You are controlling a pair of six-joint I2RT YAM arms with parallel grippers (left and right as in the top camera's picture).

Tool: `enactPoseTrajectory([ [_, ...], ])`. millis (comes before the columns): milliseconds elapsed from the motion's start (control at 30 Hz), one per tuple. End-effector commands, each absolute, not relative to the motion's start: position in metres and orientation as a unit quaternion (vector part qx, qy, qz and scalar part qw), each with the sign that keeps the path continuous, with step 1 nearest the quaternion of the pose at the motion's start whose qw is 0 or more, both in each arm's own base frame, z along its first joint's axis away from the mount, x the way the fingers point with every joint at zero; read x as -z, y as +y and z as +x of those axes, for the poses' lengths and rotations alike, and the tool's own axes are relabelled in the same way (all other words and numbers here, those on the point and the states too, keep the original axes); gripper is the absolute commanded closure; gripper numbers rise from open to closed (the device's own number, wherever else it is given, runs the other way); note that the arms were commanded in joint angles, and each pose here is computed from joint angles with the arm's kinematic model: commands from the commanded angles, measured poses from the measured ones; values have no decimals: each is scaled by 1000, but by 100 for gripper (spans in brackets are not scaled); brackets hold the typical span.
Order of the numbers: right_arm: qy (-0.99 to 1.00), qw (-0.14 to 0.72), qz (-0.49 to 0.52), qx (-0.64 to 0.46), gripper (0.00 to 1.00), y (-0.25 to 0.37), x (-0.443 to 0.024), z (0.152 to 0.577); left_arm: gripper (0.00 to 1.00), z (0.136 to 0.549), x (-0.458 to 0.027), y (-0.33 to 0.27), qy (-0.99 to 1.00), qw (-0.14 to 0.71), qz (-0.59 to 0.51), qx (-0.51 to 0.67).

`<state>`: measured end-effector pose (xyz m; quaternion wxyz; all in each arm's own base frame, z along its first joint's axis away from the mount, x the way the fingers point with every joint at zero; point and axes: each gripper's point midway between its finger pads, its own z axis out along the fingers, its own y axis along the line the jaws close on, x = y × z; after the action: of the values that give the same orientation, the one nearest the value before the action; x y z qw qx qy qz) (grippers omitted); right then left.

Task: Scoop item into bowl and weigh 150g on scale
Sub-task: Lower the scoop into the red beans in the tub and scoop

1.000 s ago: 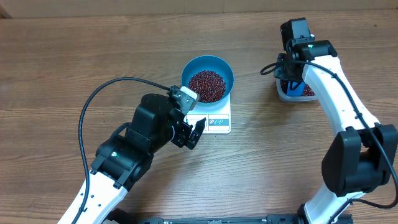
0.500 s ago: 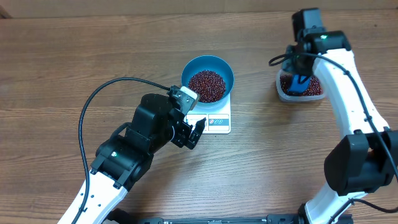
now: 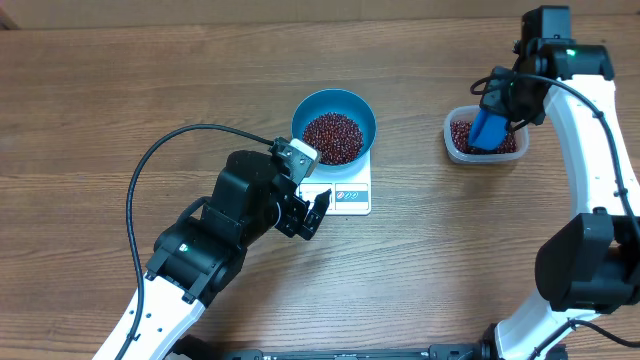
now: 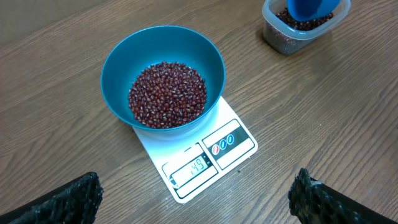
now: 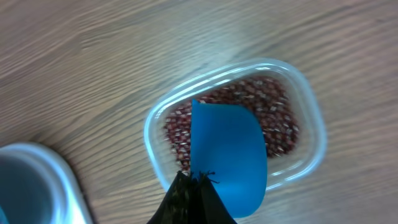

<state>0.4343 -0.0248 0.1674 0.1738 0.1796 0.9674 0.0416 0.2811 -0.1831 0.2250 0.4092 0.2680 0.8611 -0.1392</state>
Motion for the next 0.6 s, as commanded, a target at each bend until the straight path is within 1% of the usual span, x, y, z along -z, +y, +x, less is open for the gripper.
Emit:
enactPoseTrajectory([
  [0, 961, 233, 97, -117, 96, -4, -215, 439, 1, 281, -221, -183, 864, 405, 265, 139],
  [67, 958, 258, 54, -116, 96, -2, -231, 436, 0, 281, -221, -183, 864, 405, 265, 139],
  [300, 953, 288, -47, -85, 96, -1, -249, 429, 0, 281, -221, -183, 864, 405, 265, 139],
  [433, 956, 285, -47, -58, 96, -10, -245, 431, 1, 281, -221, -183, 864, 405, 265, 139],
  [567, 962, 269, -41, -40, 96, -18, -232, 430, 0, 281, -221, -183, 864, 405, 265, 139],
])
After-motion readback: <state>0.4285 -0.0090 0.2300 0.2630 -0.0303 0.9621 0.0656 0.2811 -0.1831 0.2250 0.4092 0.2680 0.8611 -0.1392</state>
